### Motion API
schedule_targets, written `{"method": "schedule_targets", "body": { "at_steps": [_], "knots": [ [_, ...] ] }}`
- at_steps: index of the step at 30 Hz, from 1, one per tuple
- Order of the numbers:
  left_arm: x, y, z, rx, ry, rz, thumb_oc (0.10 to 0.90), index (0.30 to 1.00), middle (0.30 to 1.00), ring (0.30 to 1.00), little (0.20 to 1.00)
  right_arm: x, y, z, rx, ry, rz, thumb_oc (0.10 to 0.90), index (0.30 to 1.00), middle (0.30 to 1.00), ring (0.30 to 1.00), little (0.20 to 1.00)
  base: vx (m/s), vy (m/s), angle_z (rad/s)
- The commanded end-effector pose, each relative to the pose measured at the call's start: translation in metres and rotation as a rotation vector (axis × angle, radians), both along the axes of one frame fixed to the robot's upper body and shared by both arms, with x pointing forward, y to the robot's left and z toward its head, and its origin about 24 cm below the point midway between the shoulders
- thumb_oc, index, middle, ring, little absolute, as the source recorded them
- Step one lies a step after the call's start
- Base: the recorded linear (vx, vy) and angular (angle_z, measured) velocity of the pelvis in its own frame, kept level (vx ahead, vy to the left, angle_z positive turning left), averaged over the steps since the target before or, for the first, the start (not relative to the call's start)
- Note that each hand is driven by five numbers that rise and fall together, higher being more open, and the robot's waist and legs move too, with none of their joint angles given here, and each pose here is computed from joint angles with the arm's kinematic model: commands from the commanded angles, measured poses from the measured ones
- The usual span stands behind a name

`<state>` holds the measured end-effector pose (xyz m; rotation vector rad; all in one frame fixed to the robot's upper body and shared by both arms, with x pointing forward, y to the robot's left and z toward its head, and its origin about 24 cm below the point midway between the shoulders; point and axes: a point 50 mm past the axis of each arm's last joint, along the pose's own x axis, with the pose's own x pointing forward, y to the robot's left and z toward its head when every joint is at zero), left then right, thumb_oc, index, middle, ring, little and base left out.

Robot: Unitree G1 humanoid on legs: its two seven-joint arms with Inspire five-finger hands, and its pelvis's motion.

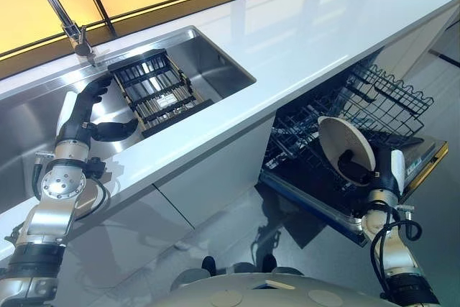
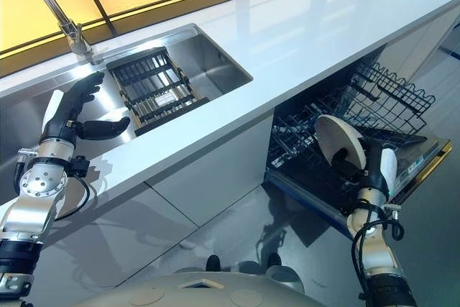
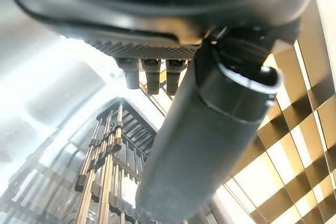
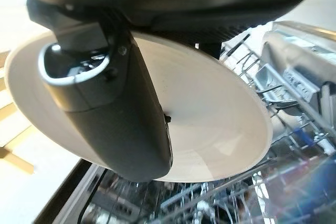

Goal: Pick up plates and place into dishwasher.

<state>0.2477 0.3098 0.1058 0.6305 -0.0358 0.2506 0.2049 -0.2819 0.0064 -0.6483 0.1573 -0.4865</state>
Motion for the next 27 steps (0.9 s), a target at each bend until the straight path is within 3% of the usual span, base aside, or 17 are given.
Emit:
{"method": "schedule_targets", "body": {
  "at_steps": [1, 12, 27],
  "knots": [
    [0.015, -0.001, 0.043, 0.055, -0.195, -0.005, 0.800, 0.900, 0.900, 0.900, 0.900, 0.034, 0.001, 0.039, -0.112, -0.143, 0.097, 0.100, 0.300, 0.300, 0.300, 0.200, 0.02, 0.000, 0.04],
    [0.027, -0.016, 0.041, 0.049, -0.157, -0.076, 0.800, 0.900, 0.900, 0.900, 0.900, 0.046, -0.004, 0.005, -0.053, 0.095, 0.009, 0.100, 0.300, 0.300, 0.300, 0.200, 0.03, -0.004, 0.11],
    [0.037, -0.034, 0.037, 0.042, -0.122, -0.160, 0.800, 0.900, 0.900, 0.900, 0.900, 0.063, -0.002, -0.006, 0.037, 0.198, -0.070, 0.100, 0.300, 0.300, 0.300, 0.200, 0.03, 0.003, 0.12]
  ]
}}
